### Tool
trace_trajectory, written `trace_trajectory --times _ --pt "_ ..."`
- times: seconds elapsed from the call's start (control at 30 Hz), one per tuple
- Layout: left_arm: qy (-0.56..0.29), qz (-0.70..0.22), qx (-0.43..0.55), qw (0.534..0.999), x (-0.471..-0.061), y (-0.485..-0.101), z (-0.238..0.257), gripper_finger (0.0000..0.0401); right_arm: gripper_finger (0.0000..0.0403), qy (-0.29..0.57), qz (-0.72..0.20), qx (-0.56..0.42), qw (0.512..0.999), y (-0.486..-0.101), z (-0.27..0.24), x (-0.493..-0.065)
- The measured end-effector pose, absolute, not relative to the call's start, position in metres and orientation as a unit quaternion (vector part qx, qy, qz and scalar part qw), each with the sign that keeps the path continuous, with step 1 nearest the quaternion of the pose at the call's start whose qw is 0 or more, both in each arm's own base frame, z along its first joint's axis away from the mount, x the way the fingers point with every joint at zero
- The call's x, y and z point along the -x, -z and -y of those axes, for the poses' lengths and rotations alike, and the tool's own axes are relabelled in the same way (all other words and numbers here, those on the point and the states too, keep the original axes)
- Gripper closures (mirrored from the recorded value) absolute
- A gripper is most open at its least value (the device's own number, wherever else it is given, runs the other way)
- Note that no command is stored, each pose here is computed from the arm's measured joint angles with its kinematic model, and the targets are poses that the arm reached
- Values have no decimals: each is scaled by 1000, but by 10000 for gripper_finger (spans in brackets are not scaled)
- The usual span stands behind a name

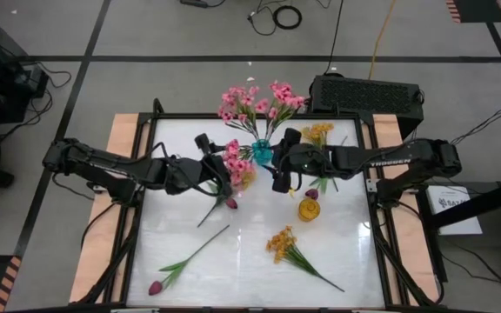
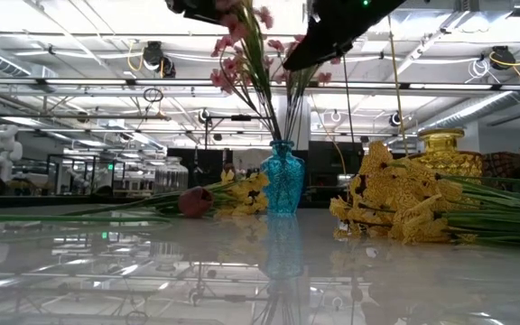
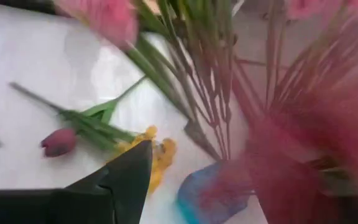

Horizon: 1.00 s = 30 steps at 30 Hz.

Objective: Sort flowers into vase by color
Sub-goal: Put the pink flowers into the blue vase

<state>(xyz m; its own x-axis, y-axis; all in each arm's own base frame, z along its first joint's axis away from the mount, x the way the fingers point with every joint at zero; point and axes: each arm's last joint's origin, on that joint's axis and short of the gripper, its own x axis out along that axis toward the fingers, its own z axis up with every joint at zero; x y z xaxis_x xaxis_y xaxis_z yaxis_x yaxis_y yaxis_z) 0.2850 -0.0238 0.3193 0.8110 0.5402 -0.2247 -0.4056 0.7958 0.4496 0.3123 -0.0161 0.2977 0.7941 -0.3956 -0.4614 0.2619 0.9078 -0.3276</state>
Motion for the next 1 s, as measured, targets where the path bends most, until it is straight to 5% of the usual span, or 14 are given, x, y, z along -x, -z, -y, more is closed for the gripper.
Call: trace_trajectory --times 0.73,0.87,1.0 --pt "-248 -173 -187 935 -286 -319 20 160 158 220 -211 155 940 -282 14 -345" --pt "-248 -173 -187 935 -286 -319 20 160 199 227 -207 150 940 -283 19 -345" --pt "-248 -173 -187 935 -286 -319 20 160 285 227 -204 151 940 -284 19 -345"
